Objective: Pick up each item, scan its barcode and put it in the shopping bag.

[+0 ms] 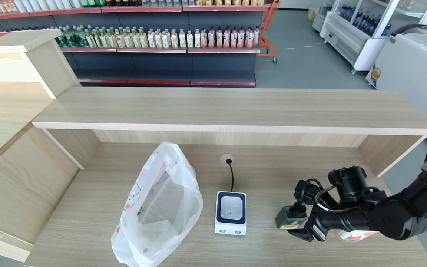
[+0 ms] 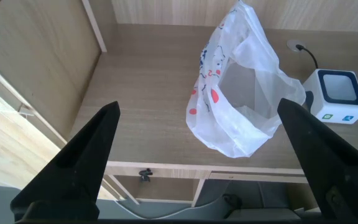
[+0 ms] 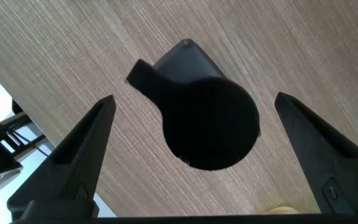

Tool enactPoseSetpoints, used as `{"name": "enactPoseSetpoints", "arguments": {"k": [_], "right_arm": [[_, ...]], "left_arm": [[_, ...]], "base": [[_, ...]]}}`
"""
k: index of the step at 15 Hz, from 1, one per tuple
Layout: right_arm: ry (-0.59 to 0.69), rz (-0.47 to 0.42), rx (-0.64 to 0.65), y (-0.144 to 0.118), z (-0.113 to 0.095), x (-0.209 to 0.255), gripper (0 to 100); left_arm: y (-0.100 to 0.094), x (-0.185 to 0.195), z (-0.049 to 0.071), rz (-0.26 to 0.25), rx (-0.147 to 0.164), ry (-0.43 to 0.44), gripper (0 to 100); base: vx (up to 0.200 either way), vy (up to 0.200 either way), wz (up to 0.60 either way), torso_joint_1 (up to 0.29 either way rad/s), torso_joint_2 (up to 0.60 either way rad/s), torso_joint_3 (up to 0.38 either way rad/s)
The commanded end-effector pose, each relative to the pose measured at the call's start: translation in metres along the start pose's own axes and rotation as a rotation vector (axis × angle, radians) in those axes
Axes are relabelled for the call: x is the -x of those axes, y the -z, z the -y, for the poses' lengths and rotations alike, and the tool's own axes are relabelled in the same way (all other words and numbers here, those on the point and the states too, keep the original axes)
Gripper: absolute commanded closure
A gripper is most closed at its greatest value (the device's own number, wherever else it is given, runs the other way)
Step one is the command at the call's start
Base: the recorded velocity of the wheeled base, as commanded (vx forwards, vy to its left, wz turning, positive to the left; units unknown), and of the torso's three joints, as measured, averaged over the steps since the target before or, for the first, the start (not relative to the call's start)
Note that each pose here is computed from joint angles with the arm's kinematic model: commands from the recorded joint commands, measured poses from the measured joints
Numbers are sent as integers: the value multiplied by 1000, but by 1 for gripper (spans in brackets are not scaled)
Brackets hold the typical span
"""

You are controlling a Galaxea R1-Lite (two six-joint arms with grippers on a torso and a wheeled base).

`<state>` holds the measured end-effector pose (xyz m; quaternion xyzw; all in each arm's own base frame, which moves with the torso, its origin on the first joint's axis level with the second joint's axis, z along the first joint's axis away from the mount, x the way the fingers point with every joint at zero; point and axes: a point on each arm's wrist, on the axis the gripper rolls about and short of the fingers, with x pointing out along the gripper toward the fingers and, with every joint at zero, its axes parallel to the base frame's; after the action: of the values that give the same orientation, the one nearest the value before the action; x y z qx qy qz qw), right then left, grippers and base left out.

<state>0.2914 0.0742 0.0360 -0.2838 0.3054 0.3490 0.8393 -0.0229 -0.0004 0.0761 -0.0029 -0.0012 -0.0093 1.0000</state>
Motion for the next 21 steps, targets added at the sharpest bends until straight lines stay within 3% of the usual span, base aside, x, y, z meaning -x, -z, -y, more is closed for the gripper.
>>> {"name": "enactPoseSetpoints", "arguments": {"k": [1,13,14,21], "right_arm": [[-32,30,14,-6,1,-11,0],[-61,84,43,-20,4,-36,0],[-80,100,49,-23,2,-37,100],[-83,97,29,-18,-7,-12,100]], "left_arm": [[0,0,0,1,0,0,0],[0,0,0,1,0,0,0],[0,0,0,1,0,0,0],[0,0,0,1,0,0,0]], "base": [[0,0,0,0,0,0],[0,0,0,0,0,0],[0,0,0,0,0,0],[0,0,0,0,0,0]]}}
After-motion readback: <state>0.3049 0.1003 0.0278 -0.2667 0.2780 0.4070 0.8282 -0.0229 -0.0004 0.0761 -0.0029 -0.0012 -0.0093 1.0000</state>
